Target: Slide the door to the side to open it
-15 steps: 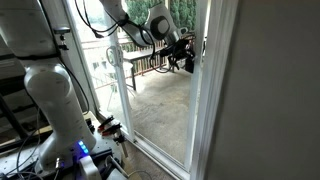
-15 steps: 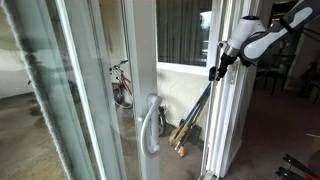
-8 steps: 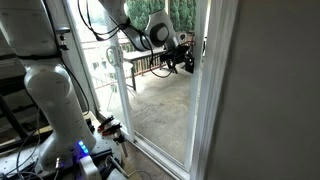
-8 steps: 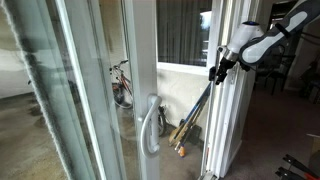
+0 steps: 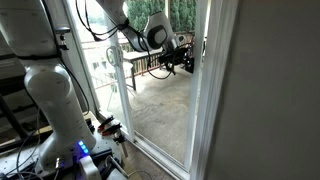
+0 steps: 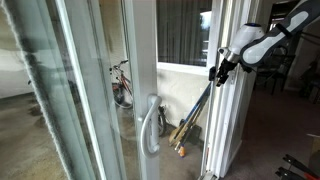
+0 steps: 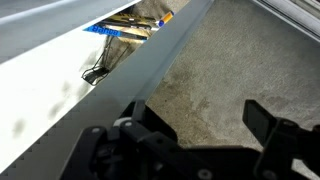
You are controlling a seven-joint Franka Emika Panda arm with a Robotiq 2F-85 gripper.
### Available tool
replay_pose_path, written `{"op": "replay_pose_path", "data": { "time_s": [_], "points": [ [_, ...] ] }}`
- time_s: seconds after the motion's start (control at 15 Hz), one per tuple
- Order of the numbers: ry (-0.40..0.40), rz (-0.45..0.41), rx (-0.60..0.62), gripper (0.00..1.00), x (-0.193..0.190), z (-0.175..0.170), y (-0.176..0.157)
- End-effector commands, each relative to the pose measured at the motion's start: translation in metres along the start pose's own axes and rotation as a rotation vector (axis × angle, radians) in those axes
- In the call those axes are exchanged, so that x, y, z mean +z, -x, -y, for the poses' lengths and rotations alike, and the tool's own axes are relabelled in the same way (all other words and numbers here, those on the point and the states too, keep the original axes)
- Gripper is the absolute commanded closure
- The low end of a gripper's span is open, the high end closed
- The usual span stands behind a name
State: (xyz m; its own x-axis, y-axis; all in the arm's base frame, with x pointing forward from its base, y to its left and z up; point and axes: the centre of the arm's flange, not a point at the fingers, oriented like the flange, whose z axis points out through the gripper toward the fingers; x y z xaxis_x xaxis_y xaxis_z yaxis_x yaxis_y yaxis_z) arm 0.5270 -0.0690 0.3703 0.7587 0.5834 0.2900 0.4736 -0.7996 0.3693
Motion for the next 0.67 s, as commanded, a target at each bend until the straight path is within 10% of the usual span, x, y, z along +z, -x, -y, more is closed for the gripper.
{"op": "replay_pose_path", "data": {
  "time_s": [0.0, 0.6],
  "points": [
    [0.000, 0.000, 0.000, 0.00, 0.000, 0.000, 0.000],
    [0.111, -0.274, 0.090, 0.00, 0.016, 0.012, 0.013]
  ]
}}
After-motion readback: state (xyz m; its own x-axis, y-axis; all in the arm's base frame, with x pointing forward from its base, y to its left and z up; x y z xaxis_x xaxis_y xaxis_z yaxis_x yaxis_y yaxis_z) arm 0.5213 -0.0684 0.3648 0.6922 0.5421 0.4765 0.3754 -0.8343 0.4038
